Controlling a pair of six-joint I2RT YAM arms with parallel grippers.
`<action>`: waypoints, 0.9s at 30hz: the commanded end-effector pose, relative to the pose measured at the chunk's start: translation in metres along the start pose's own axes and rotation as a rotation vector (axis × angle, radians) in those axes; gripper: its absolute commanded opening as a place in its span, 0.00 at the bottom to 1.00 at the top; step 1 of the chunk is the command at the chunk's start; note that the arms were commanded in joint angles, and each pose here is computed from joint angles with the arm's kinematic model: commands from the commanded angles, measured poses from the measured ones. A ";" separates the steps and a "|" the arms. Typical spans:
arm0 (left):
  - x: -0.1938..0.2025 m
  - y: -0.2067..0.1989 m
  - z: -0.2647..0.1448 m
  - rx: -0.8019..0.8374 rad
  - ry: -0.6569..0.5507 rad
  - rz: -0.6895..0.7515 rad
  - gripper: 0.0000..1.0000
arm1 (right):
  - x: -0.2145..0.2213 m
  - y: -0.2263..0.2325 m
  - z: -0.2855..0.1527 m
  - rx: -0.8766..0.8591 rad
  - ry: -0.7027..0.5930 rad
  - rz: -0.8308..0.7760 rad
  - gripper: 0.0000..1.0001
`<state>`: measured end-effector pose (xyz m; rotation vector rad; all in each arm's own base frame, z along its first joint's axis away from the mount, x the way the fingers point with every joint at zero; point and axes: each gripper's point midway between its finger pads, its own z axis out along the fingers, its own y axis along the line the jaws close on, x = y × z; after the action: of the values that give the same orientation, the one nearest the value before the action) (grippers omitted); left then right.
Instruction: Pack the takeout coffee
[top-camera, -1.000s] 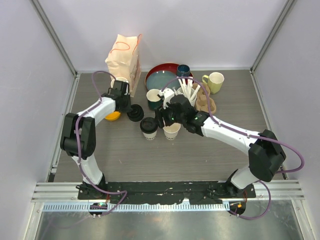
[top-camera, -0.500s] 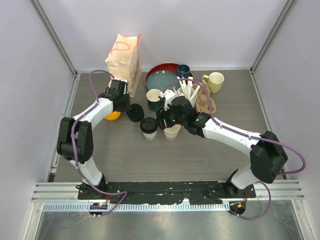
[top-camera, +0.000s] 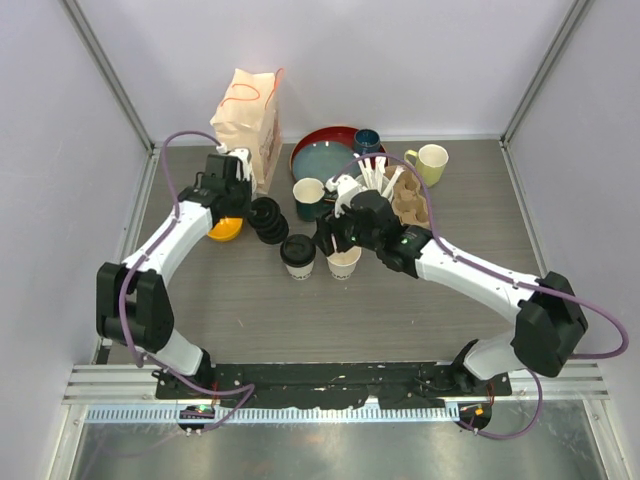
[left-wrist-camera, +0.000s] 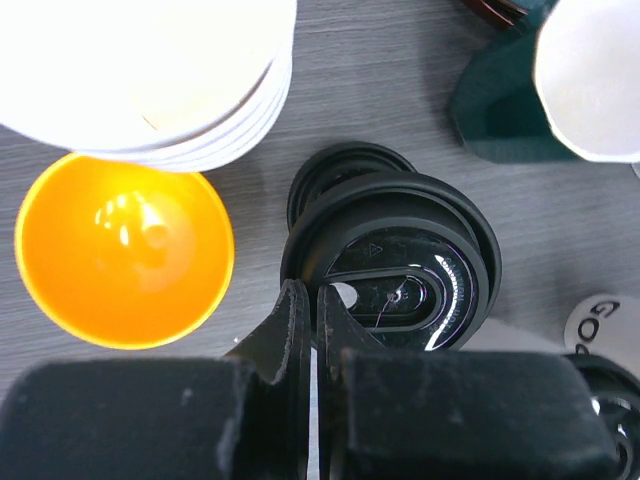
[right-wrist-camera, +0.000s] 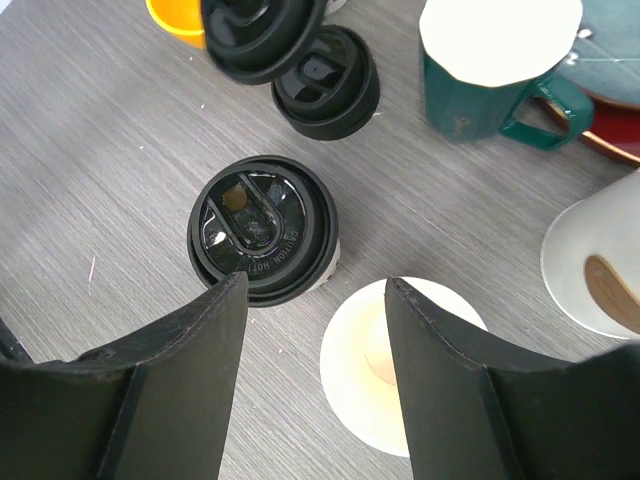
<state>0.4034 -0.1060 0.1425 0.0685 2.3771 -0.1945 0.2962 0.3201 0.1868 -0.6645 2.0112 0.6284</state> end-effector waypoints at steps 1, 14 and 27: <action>-0.037 -0.017 -0.049 0.073 -0.099 0.104 0.00 | -0.036 -0.003 -0.026 0.050 -0.103 0.012 0.62; -0.034 -0.082 -0.116 0.268 -0.012 0.361 0.00 | 0.038 -0.066 -0.026 0.306 0.144 0.099 0.59; -0.012 -0.127 -0.133 0.395 0.037 0.502 0.00 | 0.068 -0.075 -0.017 0.297 0.229 0.083 0.38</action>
<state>0.3176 -0.1973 0.2505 0.7579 2.2789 -0.3648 0.3067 0.2429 0.1271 -0.4789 2.2932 0.3073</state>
